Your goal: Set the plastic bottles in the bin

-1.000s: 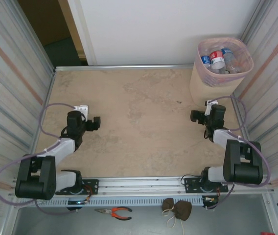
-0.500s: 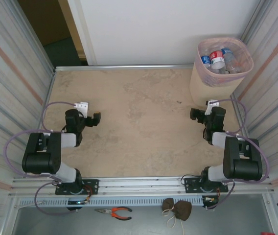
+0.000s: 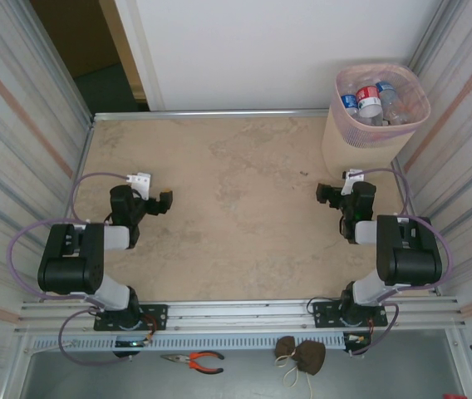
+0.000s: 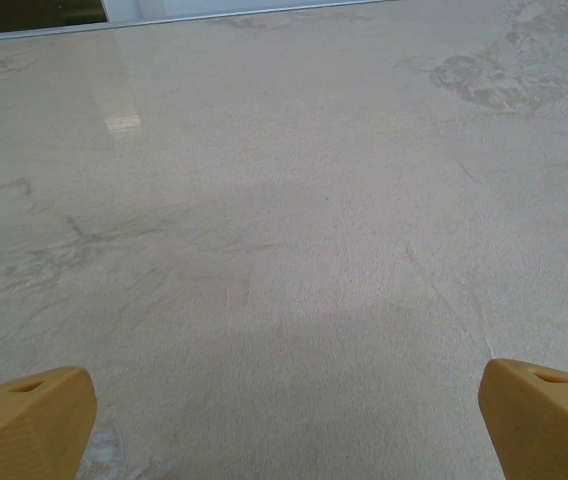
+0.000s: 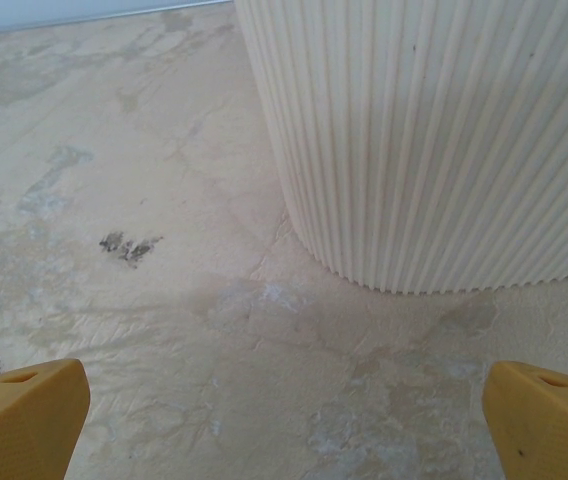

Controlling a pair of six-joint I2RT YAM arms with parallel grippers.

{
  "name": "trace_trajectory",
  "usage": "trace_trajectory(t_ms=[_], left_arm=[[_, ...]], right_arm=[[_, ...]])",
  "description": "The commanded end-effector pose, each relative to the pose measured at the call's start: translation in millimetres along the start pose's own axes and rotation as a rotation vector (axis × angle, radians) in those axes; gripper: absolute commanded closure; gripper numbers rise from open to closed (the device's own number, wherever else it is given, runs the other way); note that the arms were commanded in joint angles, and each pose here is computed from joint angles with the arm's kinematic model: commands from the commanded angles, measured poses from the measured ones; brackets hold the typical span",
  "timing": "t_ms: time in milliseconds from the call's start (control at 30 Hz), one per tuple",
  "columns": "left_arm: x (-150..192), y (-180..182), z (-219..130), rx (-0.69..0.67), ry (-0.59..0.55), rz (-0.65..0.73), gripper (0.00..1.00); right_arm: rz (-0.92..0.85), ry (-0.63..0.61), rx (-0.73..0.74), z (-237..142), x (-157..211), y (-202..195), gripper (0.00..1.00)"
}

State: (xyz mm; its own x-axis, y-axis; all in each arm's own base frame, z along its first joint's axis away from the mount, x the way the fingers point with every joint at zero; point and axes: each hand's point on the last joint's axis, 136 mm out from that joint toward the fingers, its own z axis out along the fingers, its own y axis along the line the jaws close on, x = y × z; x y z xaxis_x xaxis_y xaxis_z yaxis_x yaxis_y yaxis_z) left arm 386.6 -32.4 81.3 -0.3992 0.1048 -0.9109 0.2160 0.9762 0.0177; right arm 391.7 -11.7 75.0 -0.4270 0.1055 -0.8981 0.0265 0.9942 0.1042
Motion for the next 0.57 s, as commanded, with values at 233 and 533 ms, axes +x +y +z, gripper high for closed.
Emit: trace_trajectory(t_ms=[233,533], left_arm=[[-12.7,1.2,-0.8,0.004,-0.047,0.008,0.01],[-12.3,1.1,-0.7,0.004,-0.046,0.006,0.01]], right_arm=[[-0.005,-0.026,0.007,-0.1,-6.2,1.1,0.01],[0.003,-0.025,-0.001,-0.1,-6.4,0.7,0.01]])
